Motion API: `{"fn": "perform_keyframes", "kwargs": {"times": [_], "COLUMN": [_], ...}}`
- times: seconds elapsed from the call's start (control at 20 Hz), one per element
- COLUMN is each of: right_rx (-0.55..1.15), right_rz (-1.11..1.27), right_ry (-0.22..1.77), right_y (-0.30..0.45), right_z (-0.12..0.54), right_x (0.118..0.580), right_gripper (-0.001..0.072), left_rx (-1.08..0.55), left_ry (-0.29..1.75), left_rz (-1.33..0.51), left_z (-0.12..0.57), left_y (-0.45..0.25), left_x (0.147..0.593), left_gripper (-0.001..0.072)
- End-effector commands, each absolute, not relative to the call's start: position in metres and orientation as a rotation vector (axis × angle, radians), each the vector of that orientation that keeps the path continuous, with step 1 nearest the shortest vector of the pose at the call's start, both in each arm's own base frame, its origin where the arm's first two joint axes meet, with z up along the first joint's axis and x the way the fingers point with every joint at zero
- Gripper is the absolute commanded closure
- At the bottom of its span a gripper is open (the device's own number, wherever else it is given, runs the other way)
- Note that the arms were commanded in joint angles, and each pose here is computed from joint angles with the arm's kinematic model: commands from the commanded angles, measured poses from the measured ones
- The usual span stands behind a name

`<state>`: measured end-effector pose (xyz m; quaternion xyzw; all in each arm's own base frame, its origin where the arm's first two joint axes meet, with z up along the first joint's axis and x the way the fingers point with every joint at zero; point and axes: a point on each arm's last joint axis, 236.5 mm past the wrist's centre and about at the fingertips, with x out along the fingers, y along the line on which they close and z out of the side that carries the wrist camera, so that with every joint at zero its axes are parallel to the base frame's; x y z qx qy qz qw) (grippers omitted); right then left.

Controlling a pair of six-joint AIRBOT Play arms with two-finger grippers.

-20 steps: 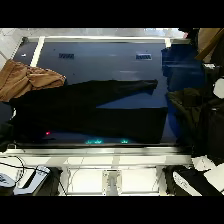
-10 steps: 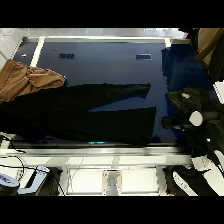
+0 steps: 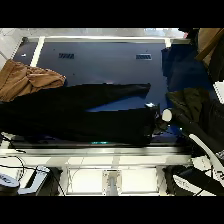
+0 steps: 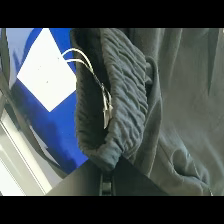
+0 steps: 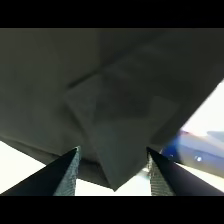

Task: Fold the clothes and pants, and hang the long-sleeved shirts on hangers.

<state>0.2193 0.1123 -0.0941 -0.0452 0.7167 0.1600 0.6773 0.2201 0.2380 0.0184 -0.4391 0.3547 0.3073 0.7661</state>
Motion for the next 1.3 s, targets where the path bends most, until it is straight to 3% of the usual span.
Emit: {"fn": "perform_keyframes", "kwargs": {"times": [0.0, 0.25, 0.6, 0.75, 0.8, 0.85, 1.15, 1.25], "right_rx": [-0.365, -0.562, -0.574, -0.59, -0.592, -0.598, -0.685, -0.63], "right_rz": [0.412, 0.379, 0.374, 0.368, 0.367, 0.366, 0.171, 0.1], "right_ry": [1.614, 1.579, 1.599, 1.606, 1.622, 1.638, 1.657, 1.685], "right_y": [0.108, 0.089, 0.085, 0.083, 0.083, 0.081, 0.04, 0.023], "right_z": [-0.099, -0.098, -0.098, -0.102, -0.106, -0.109, -0.09, -0.072], "right_x": [0.212, 0.219, 0.215, 0.217, 0.215, 0.214, 0.222, 0.214], "right_gripper": [0.0259, 0.0259, 0.026, 0.0416, 0.0523, 0.07, 0.0704, 0.0704], "left_rx": [-0.958, -0.958, -0.958, -0.958, -0.958, -0.958, -0.954, -0.948], "left_ry": [0.773, 0.773, 0.773, 0.773, 0.773, 0.773, 0.767, 0.76], "left_rz": [0.663, 0.663, 0.663, 0.663, 0.663, 0.663, 0.665, 0.667], "left_z": [0.019, 0.019, 0.019, 0.019, 0.019, 0.019, 0.02, 0.023], "left_y": [0.237, 0.237, 0.237, 0.237, 0.237, 0.237, 0.238, 0.24], "left_x": [0.22, 0.22, 0.22, 0.22, 0.22, 0.22, 0.221, 0.221], "left_gripper": [0.0687, 0.0687, 0.0687, 0.0686, 0.0687, 0.0686, 0.0687, 0.0687]}}
